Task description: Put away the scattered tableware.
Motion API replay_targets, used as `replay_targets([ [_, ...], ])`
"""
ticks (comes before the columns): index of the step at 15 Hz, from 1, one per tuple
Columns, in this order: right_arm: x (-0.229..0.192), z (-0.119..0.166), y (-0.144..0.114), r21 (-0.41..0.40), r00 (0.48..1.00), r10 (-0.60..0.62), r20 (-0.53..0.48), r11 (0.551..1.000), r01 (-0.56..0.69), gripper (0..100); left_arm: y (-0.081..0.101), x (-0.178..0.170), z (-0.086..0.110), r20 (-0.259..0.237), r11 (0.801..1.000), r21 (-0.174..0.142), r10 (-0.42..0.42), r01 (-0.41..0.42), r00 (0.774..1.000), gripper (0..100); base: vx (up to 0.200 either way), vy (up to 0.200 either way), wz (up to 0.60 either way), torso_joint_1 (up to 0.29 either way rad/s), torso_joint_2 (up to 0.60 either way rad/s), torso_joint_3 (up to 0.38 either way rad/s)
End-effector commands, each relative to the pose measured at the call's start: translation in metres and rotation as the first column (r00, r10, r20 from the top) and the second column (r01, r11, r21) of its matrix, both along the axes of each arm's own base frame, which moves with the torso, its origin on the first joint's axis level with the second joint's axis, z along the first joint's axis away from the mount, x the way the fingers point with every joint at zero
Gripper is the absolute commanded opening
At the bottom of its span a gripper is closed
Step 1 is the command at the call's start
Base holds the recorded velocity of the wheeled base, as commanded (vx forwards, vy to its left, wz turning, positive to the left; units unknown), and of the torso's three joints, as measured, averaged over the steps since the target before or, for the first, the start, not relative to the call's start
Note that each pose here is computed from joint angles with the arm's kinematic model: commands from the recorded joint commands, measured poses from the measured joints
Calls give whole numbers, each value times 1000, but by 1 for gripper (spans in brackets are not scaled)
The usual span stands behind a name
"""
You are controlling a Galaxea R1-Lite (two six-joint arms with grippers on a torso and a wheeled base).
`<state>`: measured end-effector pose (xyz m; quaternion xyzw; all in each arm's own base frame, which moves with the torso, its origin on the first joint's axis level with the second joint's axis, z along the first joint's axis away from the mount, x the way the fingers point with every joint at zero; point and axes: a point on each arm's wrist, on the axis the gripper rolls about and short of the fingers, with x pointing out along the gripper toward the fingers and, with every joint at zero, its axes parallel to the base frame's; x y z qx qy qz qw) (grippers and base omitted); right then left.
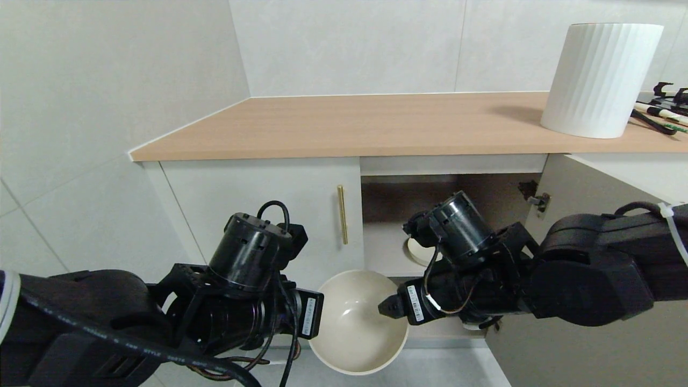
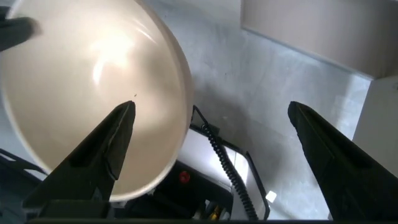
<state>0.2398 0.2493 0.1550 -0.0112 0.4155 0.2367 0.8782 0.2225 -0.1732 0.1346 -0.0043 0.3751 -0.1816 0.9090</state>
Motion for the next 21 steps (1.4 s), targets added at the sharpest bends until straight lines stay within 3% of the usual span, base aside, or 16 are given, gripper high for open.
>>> replay_targets([
  [1, 1, -6, 4, -7, 1000, 3, -6, 1000, -3, 100, 0, 0, 0, 2, 1000, -1, -1, 1, 1000, 0, 0, 0, 0, 0, 0, 0],
  [2, 1, -6, 5, -3, 1000, 2, 1, 1000, -2, 0, 0, 0, 0, 0, 1000, 1, 0, 0, 1000, 0, 0, 0, 0, 0, 0, 0],
  [12, -4, -3, 4, 1, 1000, 11, 8, 1000, -11, 0, 0, -1, -3, -2, 1000, 12, 6, -6, 1000, 0, 0, 0, 0, 0, 0, 0],
  [13, -4, -4, 4, 1, 1000, 12, 6, 1000, -12, 0, 0, -1, -2, 1, 1000, 13, 8, -8, 1000, 100, 0, 0, 0, 0, 0, 0],
  [19, -2, -9, 6, -11, 1000, 10, -2, 1000, -10, 0, 1, -1, 0, 9, 1000, 5, 13, -13, 1000, 100, 0, 0, 0, 0, 0, 0],
  [21, 12, -23, 5, -44, 999, -41, -4, 998, 41, 0, 1, -1, 1, 11, 1000, 3, 13, -13, 1000, 100, 0, 0, 0, 0, 0, 0],
])
